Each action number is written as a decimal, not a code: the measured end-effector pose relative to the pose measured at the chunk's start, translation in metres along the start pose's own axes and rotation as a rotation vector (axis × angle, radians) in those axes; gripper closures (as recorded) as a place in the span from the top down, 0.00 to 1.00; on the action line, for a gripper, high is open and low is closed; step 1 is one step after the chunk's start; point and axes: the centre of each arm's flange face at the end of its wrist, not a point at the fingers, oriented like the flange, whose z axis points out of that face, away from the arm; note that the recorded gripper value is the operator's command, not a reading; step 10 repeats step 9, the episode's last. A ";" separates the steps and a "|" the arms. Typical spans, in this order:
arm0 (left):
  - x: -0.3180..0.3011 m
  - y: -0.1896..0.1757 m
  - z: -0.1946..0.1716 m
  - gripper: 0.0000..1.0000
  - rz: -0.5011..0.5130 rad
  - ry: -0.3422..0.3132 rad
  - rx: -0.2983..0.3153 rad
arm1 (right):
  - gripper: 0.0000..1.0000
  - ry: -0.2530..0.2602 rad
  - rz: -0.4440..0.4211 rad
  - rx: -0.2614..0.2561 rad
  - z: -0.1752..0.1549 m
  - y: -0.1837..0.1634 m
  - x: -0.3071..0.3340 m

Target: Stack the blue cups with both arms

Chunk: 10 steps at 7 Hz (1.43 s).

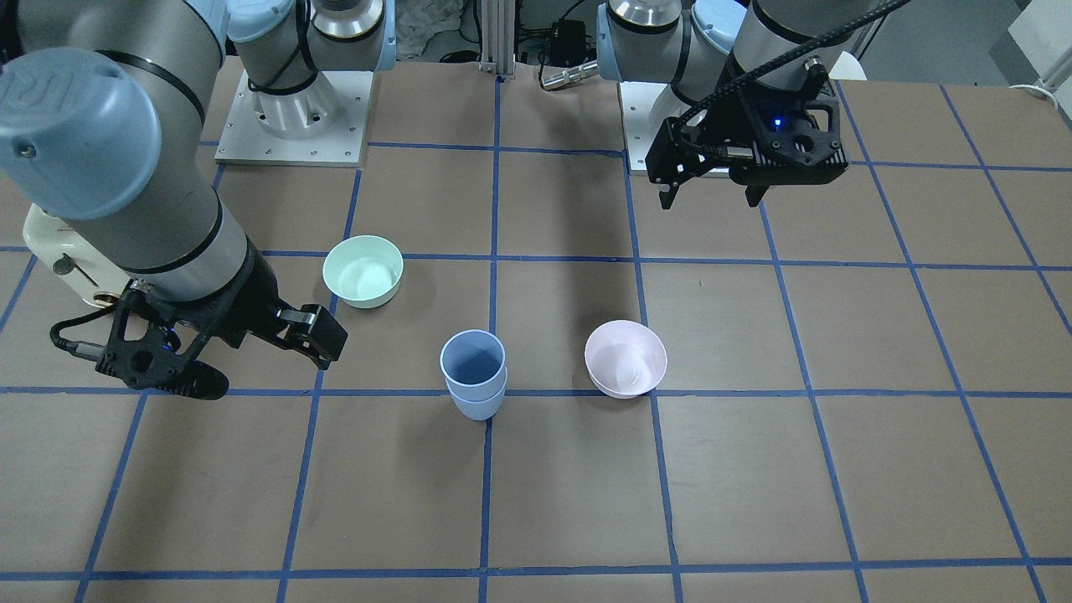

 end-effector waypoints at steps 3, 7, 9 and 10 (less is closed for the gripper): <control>0.000 -0.002 0.001 1.00 0.007 0.000 -0.003 | 1.00 -0.005 -0.023 0.013 -0.020 0.015 0.008; 0.000 0.001 0.002 1.00 0.006 0.003 -0.004 | 1.00 0.019 -0.078 0.015 -0.027 0.076 0.033; -0.001 0.002 0.002 1.00 0.003 0.000 -0.003 | 1.00 0.059 -0.091 0.019 -0.025 0.081 0.050; -0.001 0.002 0.002 1.00 0.003 0.000 -0.003 | 1.00 0.059 -0.091 0.019 -0.025 0.081 0.050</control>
